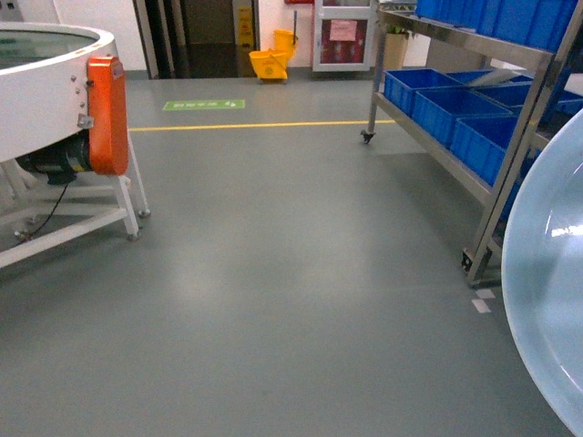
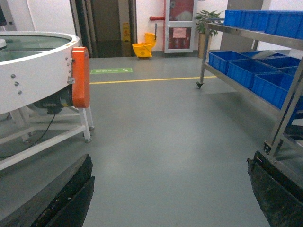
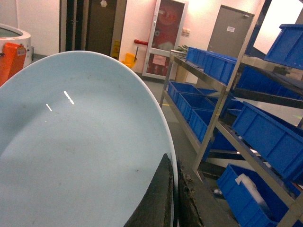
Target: Place blue tray on left shelf second layer neatly
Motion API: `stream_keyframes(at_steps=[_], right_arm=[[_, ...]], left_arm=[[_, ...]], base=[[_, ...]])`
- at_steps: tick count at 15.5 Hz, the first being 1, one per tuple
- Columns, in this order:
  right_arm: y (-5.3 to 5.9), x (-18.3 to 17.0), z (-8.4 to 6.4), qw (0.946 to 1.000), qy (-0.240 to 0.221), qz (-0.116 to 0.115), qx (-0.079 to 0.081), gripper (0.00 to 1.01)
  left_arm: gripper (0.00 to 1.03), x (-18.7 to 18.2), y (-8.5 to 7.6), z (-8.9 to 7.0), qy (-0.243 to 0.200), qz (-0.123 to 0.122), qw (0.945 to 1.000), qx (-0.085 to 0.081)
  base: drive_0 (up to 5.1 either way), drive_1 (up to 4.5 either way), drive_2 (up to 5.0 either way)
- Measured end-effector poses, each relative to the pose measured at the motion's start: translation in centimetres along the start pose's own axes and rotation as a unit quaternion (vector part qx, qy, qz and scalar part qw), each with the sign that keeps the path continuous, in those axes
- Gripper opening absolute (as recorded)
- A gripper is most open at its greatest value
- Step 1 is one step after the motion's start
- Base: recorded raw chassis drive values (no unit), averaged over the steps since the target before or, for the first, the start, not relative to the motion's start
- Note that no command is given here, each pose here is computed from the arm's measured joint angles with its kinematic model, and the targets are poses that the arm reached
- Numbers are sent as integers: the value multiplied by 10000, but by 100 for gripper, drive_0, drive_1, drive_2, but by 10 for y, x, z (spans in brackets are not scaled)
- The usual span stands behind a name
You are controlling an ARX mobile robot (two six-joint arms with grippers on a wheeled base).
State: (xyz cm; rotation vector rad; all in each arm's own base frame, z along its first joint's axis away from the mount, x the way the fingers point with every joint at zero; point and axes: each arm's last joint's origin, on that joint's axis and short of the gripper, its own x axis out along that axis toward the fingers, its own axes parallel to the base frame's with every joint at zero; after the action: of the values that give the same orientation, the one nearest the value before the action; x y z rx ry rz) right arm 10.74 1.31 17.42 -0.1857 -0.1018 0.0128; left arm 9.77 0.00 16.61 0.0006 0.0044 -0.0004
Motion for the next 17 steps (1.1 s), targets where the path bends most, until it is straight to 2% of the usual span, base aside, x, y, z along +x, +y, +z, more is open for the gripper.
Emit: stream_keyframes(at_steps=[17], right_arm=[[0,0,0,10000,8,0,-1,2]], left_arm=[[98,0,0,0,8,6,10000,0]], base=[[2,408,-404]])
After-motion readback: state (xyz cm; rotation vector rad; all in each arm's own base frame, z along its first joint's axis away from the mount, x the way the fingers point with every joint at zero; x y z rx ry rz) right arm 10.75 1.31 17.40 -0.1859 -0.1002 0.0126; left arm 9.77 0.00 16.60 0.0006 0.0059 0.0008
